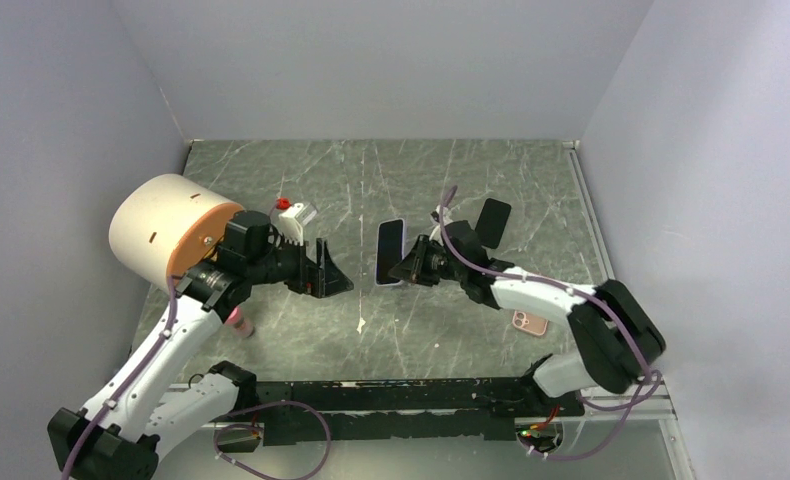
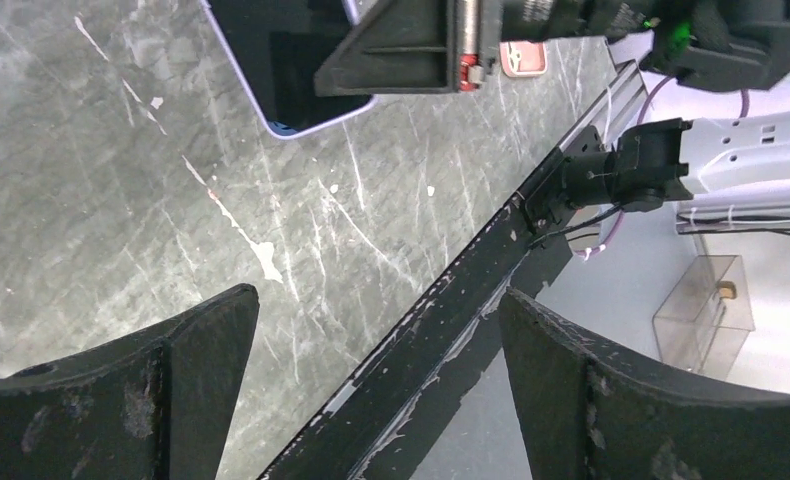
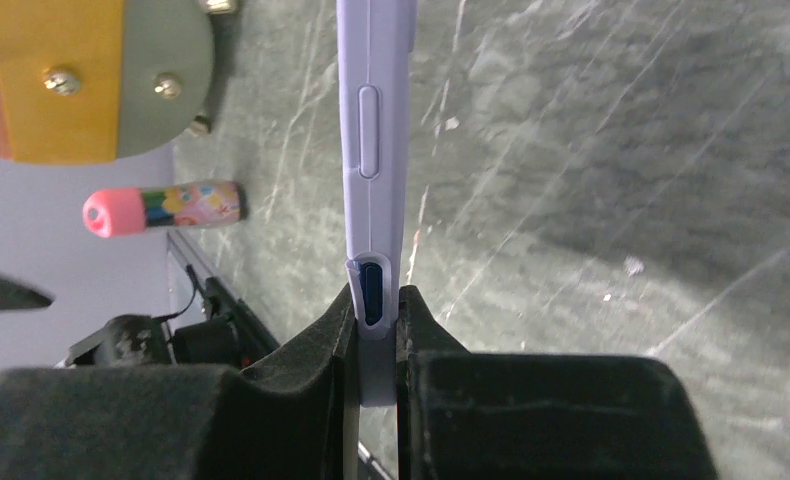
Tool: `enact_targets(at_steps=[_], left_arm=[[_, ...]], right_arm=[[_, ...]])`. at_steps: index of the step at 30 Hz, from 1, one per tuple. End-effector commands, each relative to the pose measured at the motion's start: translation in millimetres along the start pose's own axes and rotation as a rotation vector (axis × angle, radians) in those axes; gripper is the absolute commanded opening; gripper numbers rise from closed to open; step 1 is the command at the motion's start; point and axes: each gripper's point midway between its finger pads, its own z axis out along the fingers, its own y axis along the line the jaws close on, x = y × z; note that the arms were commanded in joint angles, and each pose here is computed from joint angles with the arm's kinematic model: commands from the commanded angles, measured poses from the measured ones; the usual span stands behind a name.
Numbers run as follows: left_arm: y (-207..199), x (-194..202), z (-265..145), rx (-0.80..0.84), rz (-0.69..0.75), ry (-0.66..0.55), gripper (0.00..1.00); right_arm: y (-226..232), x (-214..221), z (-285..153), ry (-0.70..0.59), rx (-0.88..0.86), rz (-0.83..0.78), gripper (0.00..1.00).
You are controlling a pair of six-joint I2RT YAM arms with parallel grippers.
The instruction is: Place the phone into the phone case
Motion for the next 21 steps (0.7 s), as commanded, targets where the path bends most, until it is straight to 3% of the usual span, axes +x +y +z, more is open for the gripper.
enact_targets(at_steps=[1, 13, 16, 21], left_arm=[[-3, -9, -8, -0.01, 0.093, -0.038, 0.94], [-6, -10, -17, -0.023, 0.122, -0.066, 0.94], [-6, -10, -17, -0.024, 0.121, -0.062, 0.94], [-6, -9, -17, -0.025, 0.119, -0.056, 0.94]], right_arm=[[35, -40, 18, -0.051, -0.116, -0.075, 0.0], [-3, -41, 93, 0.124, -0.096, -0.038, 0.01], [-13, -40, 101, 0.135, -0.064, -0.028, 0.08], [-31, -37, 101, 0.14, 0.011, -0.005, 0.31]])
